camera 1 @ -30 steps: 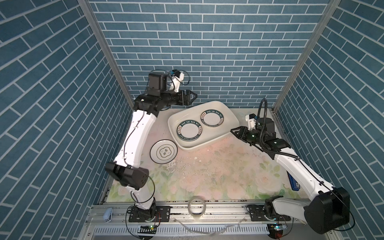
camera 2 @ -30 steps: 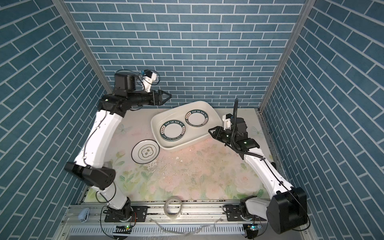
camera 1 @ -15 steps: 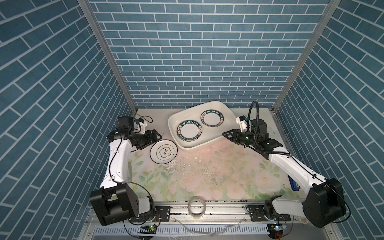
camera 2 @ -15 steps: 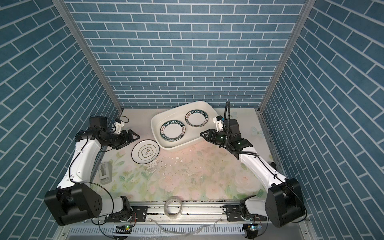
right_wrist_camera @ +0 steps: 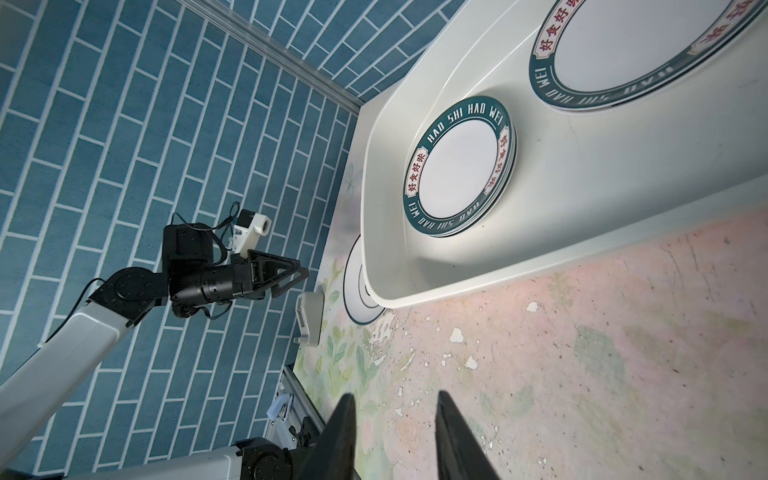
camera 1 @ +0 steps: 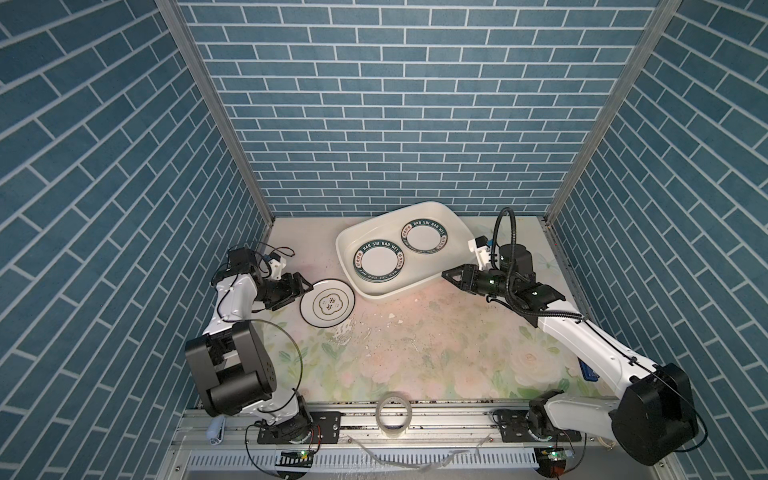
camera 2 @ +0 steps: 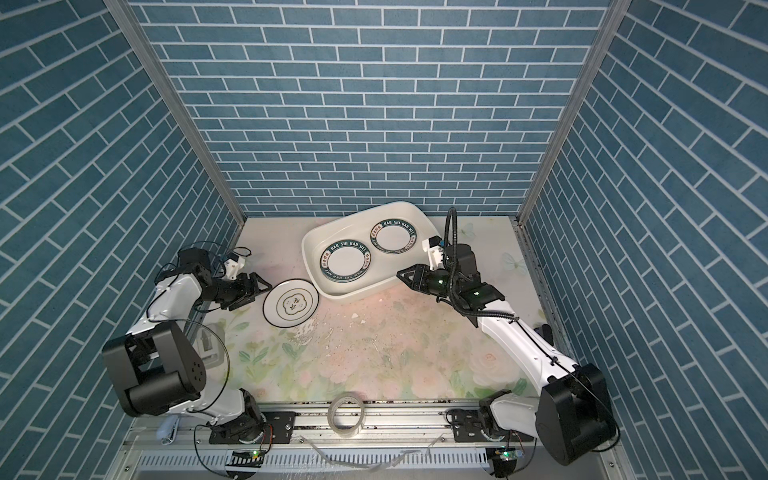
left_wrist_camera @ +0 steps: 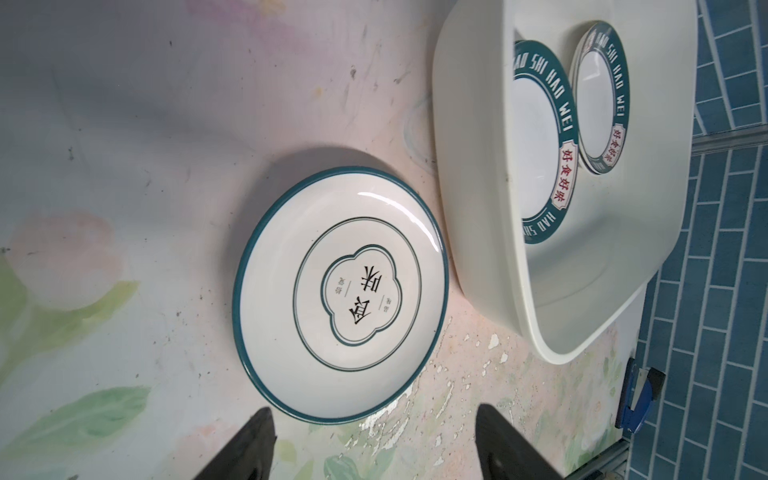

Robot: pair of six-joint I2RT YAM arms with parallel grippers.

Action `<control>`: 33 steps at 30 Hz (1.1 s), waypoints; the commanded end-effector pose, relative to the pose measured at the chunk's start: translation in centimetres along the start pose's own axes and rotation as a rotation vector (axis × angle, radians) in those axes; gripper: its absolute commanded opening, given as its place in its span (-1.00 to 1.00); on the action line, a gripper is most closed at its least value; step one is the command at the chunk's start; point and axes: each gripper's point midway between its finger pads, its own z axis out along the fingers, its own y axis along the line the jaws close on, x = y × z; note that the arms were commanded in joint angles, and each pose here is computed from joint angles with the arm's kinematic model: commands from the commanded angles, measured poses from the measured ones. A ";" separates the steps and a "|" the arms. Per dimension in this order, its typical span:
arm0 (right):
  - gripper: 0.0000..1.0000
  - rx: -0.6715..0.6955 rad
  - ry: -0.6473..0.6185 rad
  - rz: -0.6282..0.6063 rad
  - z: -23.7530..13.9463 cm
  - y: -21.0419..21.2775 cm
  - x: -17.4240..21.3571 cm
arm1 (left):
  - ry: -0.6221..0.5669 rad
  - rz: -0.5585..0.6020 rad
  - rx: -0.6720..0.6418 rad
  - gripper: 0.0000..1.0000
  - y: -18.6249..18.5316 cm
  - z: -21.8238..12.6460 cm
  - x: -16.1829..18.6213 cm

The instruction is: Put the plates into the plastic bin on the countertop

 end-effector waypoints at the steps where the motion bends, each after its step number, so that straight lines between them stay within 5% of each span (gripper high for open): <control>1: -0.34 -0.021 -0.031 -0.033 -0.3 0.8 -0.3 | 0.037 0.000 0.025 0.55 0.8 0.8 0.2; 9: -0.34 -0.010 -0.033 -0.030 0.0 0.4 -0.4 | 0.050 0.003 -0.083 0.55 3.7 1.8 -0.1; 16: -0.35 -0.004 -0.032 -0.026 0.3 0.1 -0.5 | 0.119 0.034 -0.007 0.52 3.9 3.3 -0.3; 33: -0.30 -0.035 0.039 0.015 3.5 1.6 1.6 | 0.029 0.128 -0.008 0.49 0.6 -0.8 -3.7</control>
